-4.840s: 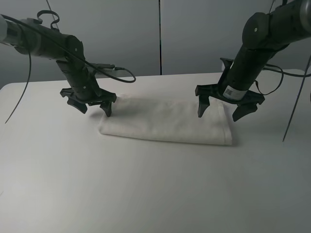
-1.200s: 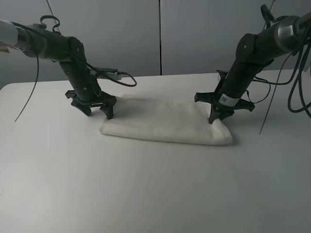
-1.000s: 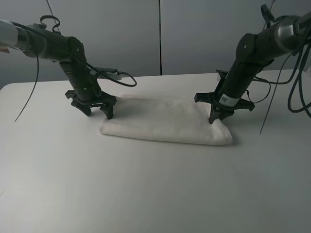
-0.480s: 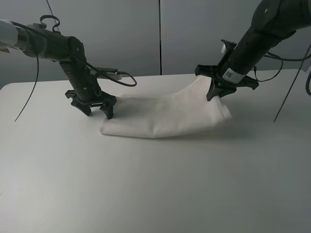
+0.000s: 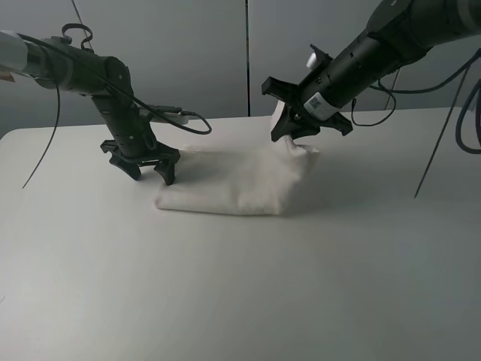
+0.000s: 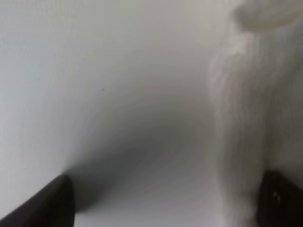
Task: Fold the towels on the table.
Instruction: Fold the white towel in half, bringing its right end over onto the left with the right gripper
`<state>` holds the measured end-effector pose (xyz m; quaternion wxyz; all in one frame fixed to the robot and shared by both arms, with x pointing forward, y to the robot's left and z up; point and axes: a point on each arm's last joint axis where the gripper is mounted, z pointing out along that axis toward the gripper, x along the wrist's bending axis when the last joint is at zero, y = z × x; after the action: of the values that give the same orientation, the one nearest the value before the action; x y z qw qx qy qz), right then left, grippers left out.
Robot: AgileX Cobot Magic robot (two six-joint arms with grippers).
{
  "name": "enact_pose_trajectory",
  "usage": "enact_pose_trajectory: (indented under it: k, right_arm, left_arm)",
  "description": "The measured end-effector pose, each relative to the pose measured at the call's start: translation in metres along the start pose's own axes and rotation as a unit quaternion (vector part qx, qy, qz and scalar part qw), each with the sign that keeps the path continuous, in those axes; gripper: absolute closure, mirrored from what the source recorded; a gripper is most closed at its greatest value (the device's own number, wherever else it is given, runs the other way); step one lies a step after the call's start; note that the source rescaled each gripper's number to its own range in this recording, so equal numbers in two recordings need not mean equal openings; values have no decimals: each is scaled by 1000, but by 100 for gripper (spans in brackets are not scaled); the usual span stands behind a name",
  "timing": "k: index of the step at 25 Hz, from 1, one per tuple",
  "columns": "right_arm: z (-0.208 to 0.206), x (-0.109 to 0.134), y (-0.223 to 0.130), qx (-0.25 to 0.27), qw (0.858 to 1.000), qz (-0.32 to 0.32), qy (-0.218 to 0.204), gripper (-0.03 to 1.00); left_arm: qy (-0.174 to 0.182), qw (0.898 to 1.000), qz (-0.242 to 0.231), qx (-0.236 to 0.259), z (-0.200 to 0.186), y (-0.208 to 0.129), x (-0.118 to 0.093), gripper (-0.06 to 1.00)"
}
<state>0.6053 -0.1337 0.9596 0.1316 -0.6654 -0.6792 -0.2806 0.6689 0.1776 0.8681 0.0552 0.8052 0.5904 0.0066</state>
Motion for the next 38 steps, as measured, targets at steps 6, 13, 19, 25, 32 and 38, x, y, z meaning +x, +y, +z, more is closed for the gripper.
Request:
enact_pose_trajectory:
  k: [6, 13, 19, 25, 32, 38]
  right_arm:
    - [21, 26, -8, -9, 999, -1, 42, 96]
    - [46, 38, -3, -11, 999, -7, 52, 96]
    - [65, 48, 4, -9, 997, 1, 71, 96]
    - [84, 59, -2, -14, 997, 1, 75, 96]
    - [90, 62, 0, -37, 996, 1, 87, 96]
    - [89, 65, 2, -46, 994, 3, 101, 96]
  left_arm:
    - [0, 1000, 0, 0, 0, 0, 0, -5]
    - [0, 1000, 0, 0, 0, 0, 0, -5]
    - [0, 1000, 0, 1, 0, 0, 0, -5]
    - [-1, 1000, -1, 1, 0, 0, 0, -5]
    - [-2, 1000, -1, 2, 0, 0, 0, -5]
    - [-6, 1000, -2, 15, -2, 2, -1, -5]
